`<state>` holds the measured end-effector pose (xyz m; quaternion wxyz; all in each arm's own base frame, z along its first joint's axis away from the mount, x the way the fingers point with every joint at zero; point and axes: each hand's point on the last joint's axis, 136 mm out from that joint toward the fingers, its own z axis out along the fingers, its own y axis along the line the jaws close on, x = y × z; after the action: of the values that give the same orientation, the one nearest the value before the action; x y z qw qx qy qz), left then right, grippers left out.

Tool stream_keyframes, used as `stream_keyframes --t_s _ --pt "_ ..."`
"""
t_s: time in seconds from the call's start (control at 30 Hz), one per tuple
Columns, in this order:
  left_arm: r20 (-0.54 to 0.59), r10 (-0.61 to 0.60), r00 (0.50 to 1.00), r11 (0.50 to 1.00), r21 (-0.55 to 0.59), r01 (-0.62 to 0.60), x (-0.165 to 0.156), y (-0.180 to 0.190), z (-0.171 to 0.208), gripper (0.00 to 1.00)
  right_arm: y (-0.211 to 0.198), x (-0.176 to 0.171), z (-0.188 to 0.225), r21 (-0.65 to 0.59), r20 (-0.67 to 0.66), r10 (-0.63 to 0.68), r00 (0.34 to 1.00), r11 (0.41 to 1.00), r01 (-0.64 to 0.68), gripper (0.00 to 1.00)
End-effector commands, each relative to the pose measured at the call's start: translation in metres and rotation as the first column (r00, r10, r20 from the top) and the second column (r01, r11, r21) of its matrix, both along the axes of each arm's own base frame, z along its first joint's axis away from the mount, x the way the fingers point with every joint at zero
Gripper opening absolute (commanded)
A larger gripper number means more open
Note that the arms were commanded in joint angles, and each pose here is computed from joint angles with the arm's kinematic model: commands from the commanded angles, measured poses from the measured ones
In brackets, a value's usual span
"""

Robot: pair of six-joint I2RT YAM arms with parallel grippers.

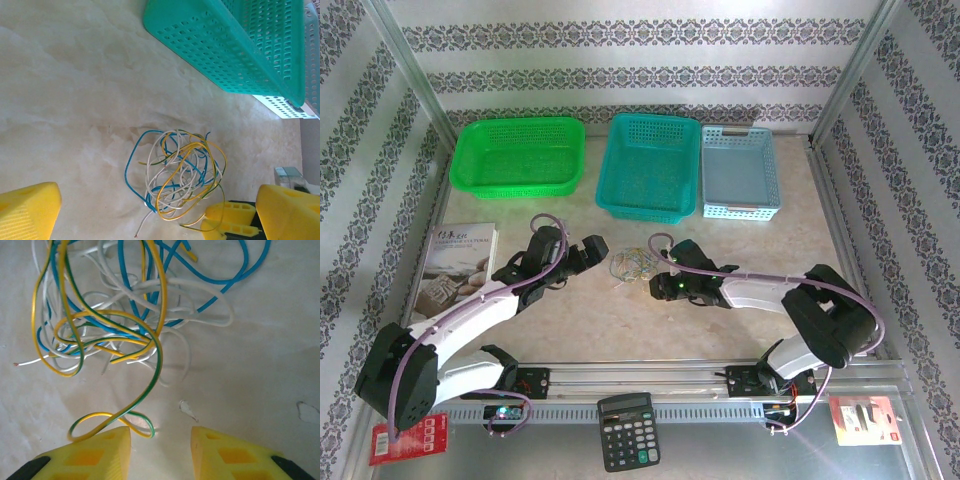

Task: Untangle the cables

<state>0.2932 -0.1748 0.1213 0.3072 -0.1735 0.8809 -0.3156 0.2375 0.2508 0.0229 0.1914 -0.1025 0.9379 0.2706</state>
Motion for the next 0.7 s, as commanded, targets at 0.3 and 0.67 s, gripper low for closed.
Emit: stream_keyframes --t_s 0.3,0.67 --pt "0.03 -0.008 1.0 0.999 -0.034 0.009 0.007 -0.01 0.012 1.0 0.017 0.017 0.007 0.053 0.019 0.003 1.0 0.999 -0.004 0.29" --pt "0.025 -0.011 1.0 0.999 -0.034 0.012 0.007 -0.011 0.01 1.0 0.014 0.015 0.027 0.074 0.051 -0.001 0.999 0.997 -0.003 0.31"
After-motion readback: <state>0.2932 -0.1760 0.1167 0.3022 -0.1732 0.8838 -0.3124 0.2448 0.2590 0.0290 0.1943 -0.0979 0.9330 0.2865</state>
